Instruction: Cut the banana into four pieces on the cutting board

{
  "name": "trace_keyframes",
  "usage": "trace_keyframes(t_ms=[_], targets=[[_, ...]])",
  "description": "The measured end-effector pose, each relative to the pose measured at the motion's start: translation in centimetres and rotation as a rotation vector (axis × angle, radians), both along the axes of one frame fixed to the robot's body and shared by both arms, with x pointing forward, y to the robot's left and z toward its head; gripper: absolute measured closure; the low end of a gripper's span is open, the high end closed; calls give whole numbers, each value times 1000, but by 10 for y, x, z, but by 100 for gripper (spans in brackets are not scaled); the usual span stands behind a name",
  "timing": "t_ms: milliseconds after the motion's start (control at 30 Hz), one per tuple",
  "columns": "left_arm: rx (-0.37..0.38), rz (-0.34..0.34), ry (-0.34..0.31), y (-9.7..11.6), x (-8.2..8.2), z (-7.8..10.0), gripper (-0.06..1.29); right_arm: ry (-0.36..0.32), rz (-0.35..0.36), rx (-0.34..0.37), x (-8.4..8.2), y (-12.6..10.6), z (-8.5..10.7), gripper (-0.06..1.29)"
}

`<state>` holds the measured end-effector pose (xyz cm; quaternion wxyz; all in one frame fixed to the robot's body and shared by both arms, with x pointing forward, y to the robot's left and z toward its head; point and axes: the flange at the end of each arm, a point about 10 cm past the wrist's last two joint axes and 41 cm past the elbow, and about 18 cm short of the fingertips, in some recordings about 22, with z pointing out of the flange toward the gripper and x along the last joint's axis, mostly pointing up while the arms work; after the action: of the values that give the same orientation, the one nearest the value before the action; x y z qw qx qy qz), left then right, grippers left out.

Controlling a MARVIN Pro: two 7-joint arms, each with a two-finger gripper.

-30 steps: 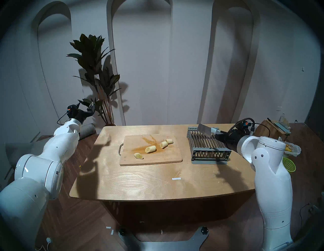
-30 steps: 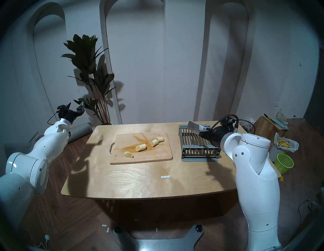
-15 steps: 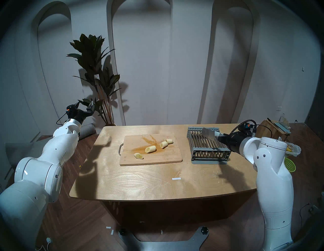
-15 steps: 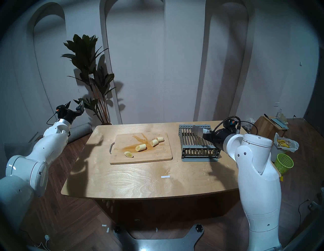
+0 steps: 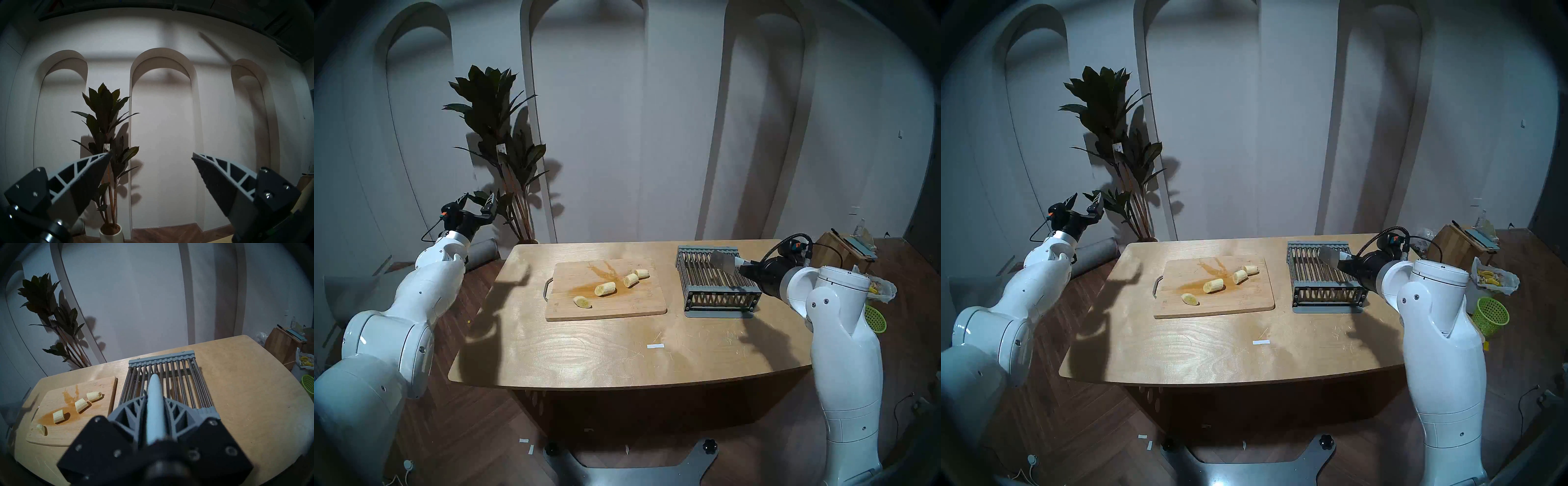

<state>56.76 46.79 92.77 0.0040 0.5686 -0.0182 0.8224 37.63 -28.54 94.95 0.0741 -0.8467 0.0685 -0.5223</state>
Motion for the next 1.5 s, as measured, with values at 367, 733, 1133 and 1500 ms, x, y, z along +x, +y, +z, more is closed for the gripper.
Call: trace_keyframes(t_ms=[367, 733, 1133, 1500], targets=[[13, -24, -35, -3, -4, 2, -2, 32, -13, -1, 3, -3, -10, 98], [29, -54, -76, -6, -10, 4, -2, 74, -5, 6, 8, 0, -24, 98], [45, -83, -110, -11, -18, 4, -2, 90, -15, -3, 18, -4, -28, 98], [59, -112, -141, -16, -27, 2, -2, 69, -28, -26, 27, -8, -17, -2]])
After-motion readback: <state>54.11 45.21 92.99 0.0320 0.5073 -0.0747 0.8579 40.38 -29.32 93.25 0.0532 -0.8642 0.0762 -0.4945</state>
